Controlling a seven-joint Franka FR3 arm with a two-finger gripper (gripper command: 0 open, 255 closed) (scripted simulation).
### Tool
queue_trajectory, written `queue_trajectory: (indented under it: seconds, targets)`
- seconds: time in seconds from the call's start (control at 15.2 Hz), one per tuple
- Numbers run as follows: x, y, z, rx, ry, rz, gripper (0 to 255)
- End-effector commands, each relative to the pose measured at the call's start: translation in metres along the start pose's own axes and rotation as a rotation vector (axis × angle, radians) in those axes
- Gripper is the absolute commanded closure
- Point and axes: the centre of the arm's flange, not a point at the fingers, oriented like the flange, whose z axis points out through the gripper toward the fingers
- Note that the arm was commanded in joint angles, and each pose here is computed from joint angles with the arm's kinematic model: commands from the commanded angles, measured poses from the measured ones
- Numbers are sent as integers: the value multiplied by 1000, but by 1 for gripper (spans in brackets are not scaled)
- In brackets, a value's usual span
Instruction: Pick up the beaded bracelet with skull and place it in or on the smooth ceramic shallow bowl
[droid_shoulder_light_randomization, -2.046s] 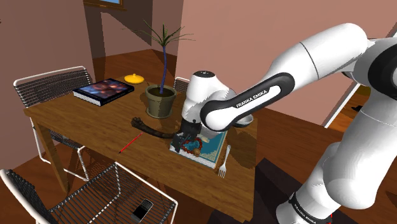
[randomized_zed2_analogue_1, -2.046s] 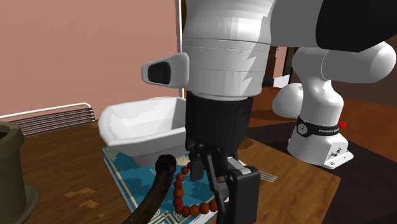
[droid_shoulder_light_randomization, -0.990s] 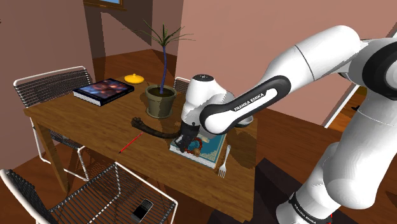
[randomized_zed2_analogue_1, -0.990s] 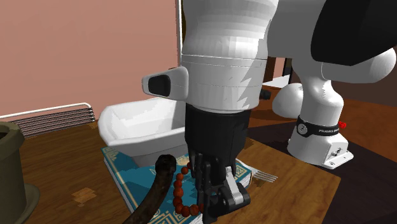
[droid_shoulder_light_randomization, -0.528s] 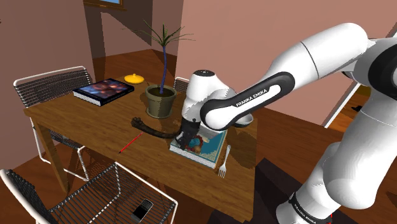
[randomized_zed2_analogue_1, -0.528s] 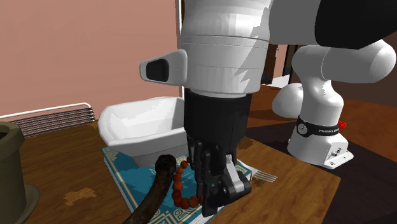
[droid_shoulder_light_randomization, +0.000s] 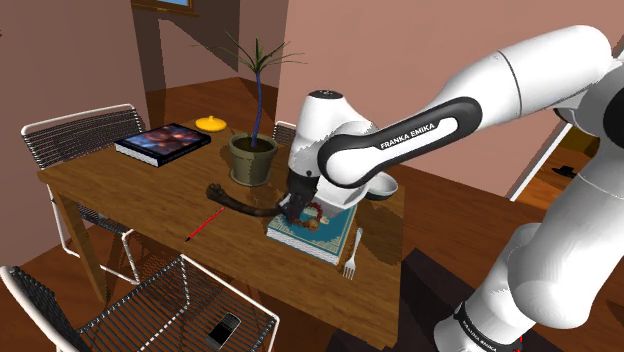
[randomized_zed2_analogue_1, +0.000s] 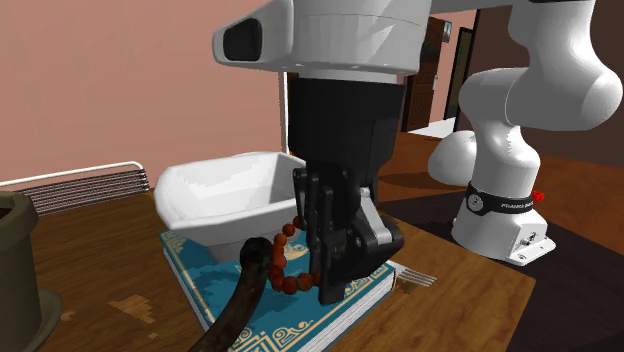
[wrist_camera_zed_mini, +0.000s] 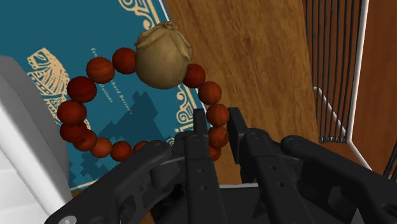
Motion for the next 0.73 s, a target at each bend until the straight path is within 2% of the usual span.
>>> queue_trajectory:
  seconds: [0.0,0.66]
  targets:
    - [1,-1,-11,0,0,0,255]
    - [4,-1,-64,0,0,0,255]
